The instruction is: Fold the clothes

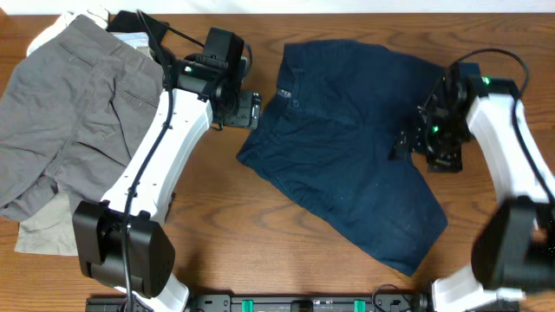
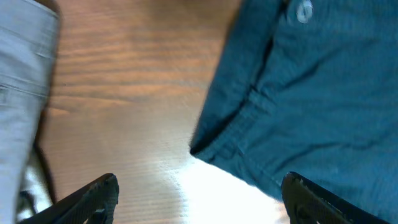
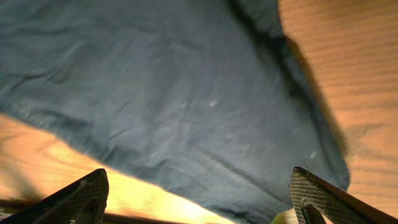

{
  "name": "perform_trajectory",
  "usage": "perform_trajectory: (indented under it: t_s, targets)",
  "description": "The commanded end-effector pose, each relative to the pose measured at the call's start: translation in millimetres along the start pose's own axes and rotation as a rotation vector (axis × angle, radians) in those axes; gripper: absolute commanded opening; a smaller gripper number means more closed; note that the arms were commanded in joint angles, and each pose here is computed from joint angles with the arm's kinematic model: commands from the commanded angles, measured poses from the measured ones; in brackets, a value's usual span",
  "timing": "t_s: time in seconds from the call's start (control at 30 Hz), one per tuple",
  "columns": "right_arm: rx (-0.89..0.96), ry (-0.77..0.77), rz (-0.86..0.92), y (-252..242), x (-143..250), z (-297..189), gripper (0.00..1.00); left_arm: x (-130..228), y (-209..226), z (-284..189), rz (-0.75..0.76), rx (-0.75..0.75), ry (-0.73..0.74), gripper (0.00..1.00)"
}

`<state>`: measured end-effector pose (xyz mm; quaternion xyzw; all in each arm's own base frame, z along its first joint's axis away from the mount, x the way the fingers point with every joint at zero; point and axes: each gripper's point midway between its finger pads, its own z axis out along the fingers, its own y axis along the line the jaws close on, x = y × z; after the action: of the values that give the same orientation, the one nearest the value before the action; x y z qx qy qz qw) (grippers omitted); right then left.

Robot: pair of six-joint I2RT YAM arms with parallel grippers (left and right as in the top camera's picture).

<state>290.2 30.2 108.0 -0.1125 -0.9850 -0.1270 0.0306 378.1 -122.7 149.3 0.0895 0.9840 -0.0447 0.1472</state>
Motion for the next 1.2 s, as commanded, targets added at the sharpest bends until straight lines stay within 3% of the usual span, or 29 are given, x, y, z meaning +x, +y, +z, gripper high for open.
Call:
perform_trajectory:
  t_s: [0.0,0.3,0.5,0.7,0.77,0.83,0.93,1.17]
  targets:
    - [-0.048,-0.01,0.007,18,24,1,0.92,19,-14,14,0.122,0.092,0.067,0.86]
    - [-0.049,-0.019,-0.06,37,48,3,0.9,59,-31,42,0.392,0.25,0.157,0.86]
    - [-0.045,-0.02,-0.06,37,48,3,0.89,69,-36,64,0.39,0.285,0.143,0.94]
    - [-0.035,-0.022,-0.057,35,48,3,0.89,69,-35,80,0.208,0.266,0.133,0.94]
    - [-0.035,-0.024,-0.057,35,48,3,0.89,65,-35,83,0.123,0.26,0.121,0.88]
    - [-0.033,-0.027,-0.048,35,47,3,0.89,59,-27,87,-0.043,0.199,0.11,0.78]
    - [-0.021,-0.031,-0.023,33,46,3,0.89,60,-2,93,-0.297,0.045,0.103,0.78]
    - [-0.009,-0.037,-0.013,30,45,3,0.88,60,13,95,-0.414,-0.045,0.084,0.78]
